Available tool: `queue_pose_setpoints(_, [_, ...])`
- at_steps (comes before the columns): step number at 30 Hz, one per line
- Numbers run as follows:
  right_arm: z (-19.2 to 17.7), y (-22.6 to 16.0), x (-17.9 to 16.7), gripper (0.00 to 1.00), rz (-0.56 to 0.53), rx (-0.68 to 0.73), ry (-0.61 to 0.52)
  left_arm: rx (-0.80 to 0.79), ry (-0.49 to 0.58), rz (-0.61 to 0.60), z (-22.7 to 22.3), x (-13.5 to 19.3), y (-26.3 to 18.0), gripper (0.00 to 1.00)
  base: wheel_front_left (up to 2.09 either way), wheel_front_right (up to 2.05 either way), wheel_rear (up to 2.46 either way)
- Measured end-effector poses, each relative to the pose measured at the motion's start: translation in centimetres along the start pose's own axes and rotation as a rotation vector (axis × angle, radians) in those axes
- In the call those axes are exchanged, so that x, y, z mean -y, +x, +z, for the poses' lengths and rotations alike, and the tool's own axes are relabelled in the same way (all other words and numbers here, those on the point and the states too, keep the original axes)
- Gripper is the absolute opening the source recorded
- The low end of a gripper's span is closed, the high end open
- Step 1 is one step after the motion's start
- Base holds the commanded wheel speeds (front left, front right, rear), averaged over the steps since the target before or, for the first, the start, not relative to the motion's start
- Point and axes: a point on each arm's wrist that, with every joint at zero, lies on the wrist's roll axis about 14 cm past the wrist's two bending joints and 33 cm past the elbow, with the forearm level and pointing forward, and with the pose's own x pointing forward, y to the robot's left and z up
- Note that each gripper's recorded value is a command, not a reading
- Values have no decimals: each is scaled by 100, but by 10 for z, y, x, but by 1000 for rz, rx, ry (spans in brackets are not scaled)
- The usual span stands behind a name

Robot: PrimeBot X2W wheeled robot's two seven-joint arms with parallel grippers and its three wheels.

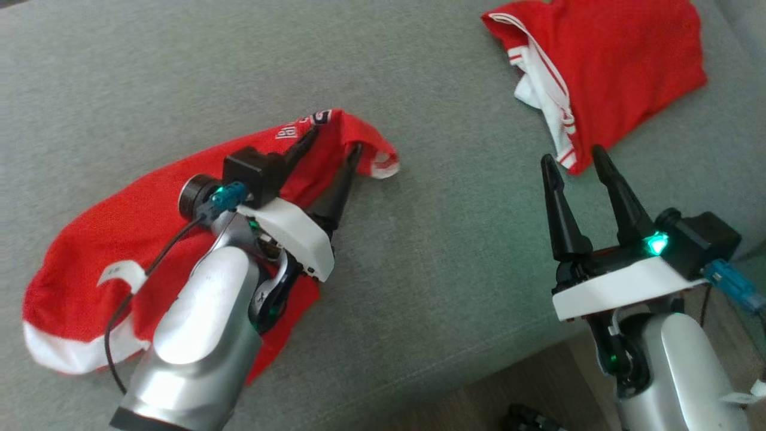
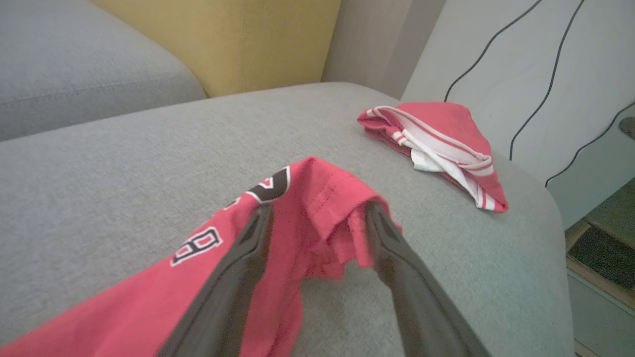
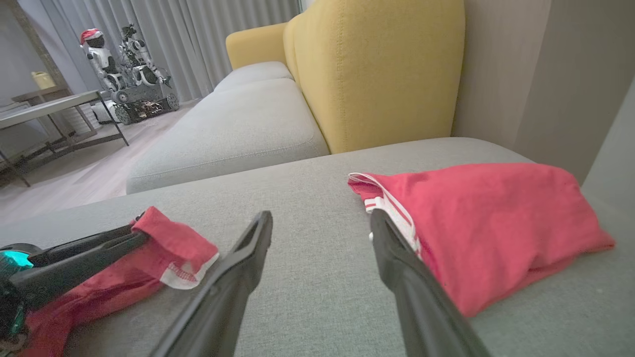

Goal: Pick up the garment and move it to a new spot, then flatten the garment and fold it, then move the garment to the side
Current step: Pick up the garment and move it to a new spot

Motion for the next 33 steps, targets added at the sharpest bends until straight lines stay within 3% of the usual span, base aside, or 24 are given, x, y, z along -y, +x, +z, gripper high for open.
queue_pose_setpoints(7, [7, 6, -19, 100, 61, 24, -6, 165, 48, 102, 44, -18, -25, 100, 0, 0, 0])
queue_pose_setpoints(22, [18, 11, -65, 100, 195, 29, -24, 368, 108, 628, 98, -116, -183, 100, 0, 0, 0])
queue_pose_setpoints(28, [24, 6, -82, 100, 247, 40, -35, 390, 123, 754, 100, -126, -243, 100, 0, 0, 0])
queue_pose_setpoints(33, [29, 0, -89, 100, 267, 51, -39, 362, 119, 769, 87, -120, -267, 100, 0, 0, 0])
